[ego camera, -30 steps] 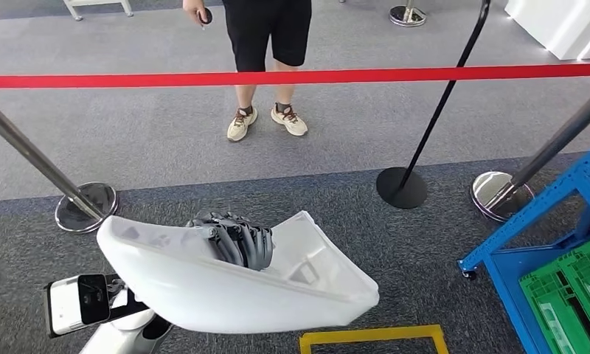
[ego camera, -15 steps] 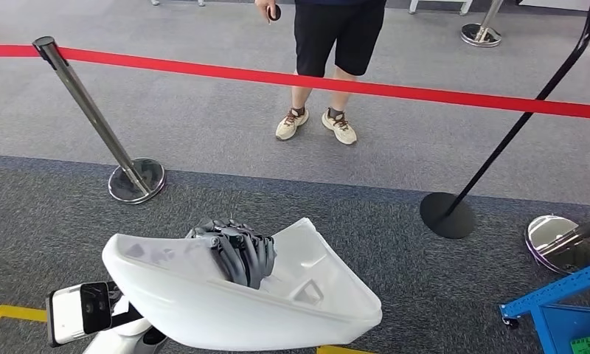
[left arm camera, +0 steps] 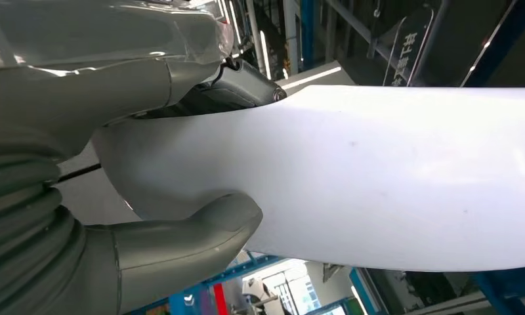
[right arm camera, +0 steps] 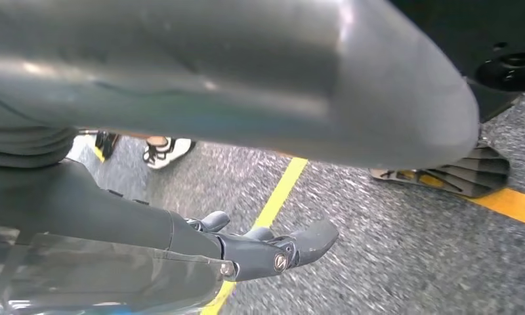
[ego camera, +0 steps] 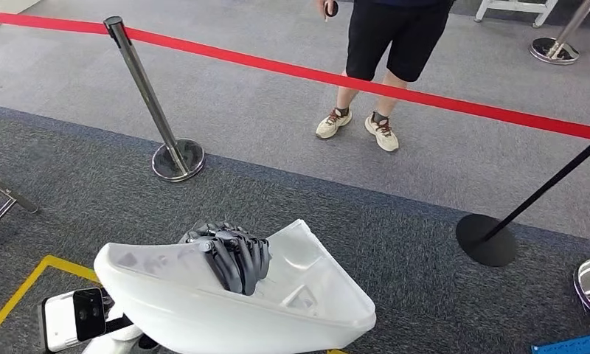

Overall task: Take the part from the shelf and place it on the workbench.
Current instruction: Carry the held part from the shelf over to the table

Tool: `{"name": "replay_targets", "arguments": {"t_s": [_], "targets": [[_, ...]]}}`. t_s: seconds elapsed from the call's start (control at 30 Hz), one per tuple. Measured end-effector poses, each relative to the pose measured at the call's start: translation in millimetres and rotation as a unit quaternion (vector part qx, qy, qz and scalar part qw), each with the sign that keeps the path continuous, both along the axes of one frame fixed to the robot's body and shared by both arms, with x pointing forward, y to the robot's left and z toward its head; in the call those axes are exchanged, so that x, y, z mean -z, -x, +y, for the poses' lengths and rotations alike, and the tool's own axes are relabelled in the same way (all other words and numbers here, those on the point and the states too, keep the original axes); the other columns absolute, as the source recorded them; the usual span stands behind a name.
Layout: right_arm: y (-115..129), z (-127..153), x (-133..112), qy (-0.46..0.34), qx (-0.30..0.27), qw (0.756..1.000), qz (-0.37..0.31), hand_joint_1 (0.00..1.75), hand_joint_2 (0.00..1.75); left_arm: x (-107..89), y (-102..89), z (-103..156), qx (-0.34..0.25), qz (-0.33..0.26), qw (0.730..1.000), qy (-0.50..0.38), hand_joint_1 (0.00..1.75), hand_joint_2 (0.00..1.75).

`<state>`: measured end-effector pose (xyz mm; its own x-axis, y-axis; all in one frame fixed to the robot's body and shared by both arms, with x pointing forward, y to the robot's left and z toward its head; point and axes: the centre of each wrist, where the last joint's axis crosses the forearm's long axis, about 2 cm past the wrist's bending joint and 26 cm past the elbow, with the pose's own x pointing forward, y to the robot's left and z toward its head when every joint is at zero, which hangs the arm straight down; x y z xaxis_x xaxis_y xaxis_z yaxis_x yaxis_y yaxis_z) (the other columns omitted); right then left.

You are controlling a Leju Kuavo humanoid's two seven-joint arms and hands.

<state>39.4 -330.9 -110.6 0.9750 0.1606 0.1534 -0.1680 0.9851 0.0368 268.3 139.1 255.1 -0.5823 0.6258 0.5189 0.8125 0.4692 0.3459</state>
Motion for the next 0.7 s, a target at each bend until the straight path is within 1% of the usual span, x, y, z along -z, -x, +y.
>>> {"name": "replay_targets", "arguments": {"t_s": [0.23,0.37,0.7], "targets": [[-2.7,5.0,0.0,-0.003,-0.005,1.0,0.002,0.0,0.0,-5.1,3.5,-1.3,0.001,-0.01,1.0,0.007,1.75,1.75],[1.5,6.6,0.6,-0.002,-0.007,1.0,0.006,0.0,0.0,-4.0,5.1,-1.9,0.003,-0.008,1.0,0.006,1.75,1.75],[-1.2,11.8,0.6,-0.005,-0.012,1.0,0.005,0.0,0.0,-3.8,6.0,0.7,0.002,-0.011,1.0,0.002,1.75,1.75]]}}
